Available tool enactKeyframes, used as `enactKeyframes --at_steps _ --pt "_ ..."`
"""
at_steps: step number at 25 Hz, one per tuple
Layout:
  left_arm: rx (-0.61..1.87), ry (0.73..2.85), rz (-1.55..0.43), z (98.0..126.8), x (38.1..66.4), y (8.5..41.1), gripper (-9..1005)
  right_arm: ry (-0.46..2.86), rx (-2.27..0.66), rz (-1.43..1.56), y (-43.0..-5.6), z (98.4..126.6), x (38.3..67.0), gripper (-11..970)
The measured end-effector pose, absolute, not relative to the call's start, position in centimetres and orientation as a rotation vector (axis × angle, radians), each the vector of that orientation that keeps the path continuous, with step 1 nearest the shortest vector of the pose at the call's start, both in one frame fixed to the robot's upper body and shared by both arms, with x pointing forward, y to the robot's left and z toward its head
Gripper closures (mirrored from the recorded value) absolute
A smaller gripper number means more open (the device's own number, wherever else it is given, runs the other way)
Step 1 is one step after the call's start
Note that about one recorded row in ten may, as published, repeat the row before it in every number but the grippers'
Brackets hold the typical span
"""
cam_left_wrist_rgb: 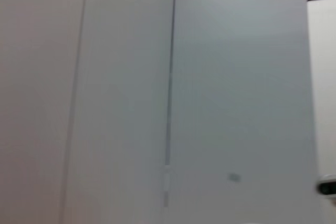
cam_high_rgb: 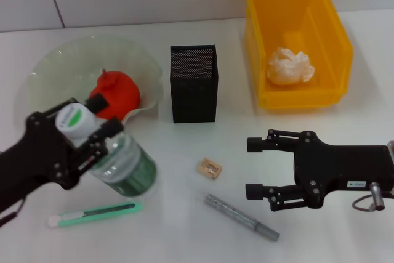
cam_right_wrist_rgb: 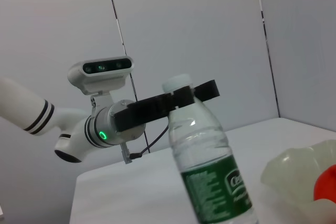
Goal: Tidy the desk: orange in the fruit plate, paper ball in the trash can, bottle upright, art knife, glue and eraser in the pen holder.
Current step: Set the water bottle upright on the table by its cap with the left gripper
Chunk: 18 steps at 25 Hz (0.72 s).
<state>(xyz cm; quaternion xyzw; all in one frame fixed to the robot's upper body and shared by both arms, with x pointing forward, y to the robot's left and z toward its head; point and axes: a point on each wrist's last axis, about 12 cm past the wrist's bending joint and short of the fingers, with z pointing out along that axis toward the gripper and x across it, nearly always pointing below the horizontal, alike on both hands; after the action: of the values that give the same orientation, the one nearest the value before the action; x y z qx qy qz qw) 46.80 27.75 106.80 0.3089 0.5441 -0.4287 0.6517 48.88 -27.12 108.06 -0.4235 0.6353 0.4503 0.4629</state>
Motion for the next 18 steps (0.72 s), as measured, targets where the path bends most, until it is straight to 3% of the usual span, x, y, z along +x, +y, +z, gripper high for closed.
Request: enactKeyframes --at_steps 7,18 --pt "0.666 1.308 -0.796 106.1 47.4 29.4 541 1.575 -1.03 1.109 -27.3 107.7 48.6 124" --pt "0.654 1.346 -0.733 106.2 47.2 31.0 529 1.597 -1.025 1.102 -27.4 107.4 48.4 124"
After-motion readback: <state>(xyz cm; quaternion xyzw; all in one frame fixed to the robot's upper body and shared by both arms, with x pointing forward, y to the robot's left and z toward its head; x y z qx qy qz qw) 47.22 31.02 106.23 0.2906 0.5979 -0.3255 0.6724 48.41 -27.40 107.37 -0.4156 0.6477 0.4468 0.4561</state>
